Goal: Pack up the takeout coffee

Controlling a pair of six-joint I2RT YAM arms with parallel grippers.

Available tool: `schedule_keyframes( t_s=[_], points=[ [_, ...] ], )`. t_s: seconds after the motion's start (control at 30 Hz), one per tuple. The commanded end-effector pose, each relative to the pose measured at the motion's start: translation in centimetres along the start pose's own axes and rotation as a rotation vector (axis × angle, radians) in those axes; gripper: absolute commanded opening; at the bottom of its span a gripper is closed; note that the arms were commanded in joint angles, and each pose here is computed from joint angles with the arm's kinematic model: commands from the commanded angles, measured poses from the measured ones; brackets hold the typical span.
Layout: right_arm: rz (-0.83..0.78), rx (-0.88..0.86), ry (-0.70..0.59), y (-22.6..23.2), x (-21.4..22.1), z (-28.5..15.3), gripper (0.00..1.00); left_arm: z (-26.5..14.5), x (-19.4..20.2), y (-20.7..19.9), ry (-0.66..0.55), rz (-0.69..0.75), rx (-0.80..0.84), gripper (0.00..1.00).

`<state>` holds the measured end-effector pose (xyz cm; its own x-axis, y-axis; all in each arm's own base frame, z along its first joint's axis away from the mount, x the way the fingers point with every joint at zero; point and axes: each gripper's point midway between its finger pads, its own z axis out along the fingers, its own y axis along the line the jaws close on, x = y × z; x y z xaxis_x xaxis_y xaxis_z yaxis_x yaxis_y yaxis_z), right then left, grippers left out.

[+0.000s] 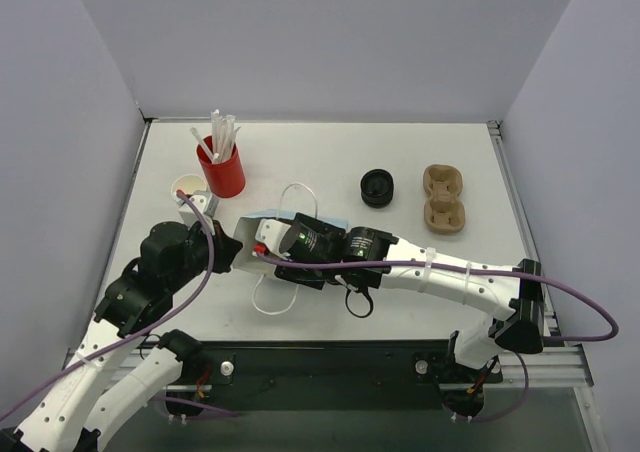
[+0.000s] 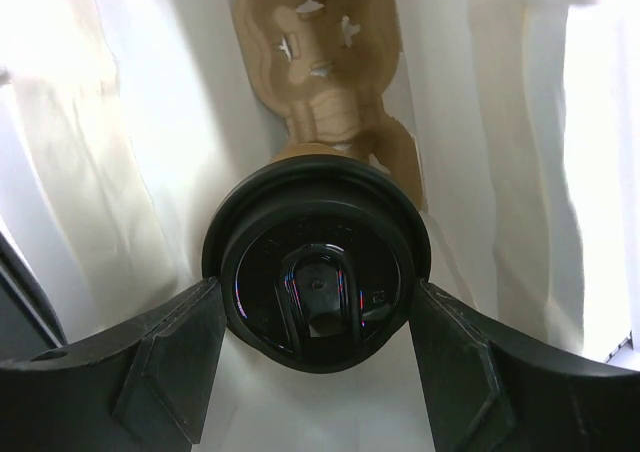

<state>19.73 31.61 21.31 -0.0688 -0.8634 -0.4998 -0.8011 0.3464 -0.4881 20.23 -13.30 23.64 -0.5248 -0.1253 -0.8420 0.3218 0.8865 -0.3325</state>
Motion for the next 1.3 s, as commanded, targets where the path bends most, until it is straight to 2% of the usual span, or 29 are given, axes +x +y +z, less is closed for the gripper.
schedule_keyframes(
  t_s=[0.0, 0.13, 0.3, 0.6, 0.83, 1.27],
  points=[
    [-0.015, 0.043, -0.032, -2.1, -0.2, 0.1, 0.39, 0.3, -1.7, -1.3, -0.070, 0.040, 0.072, 0.00],
    [-0.017, 0.059, -0.084, -3.8, -1.8, 0.5, 0.39, 0.6, -3.3, -1.7, -0.141, 0.130, 0.096, 0.00],
    [-0.010, 0.067, -0.088, -5.8, -1.9, 1.4, 0.38, 1.5, -4.2, -1.7, -0.200, 0.160, 0.096, 0.00],
    [-0.169, 0.028, -0.067, -5.3, 0.7, 4.5, 0.39, 1.9, -0.6, -1.2, -0.162, 0.108, 0.133, 0.00],
    [-0.344, 0.004, -0.164, -4.3, 0.2, 5.8, 0.39, 1.9, 0.1, -0.8, -0.135, 0.081, 0.111, 0.00],
    [-0.423, 0.061, -0.077, -6.4, 1.0, 8.9, 0.39, 1.9, 0.4, -0.7, -0.118, 0.049, 0.101, 0.00]
  ],
)
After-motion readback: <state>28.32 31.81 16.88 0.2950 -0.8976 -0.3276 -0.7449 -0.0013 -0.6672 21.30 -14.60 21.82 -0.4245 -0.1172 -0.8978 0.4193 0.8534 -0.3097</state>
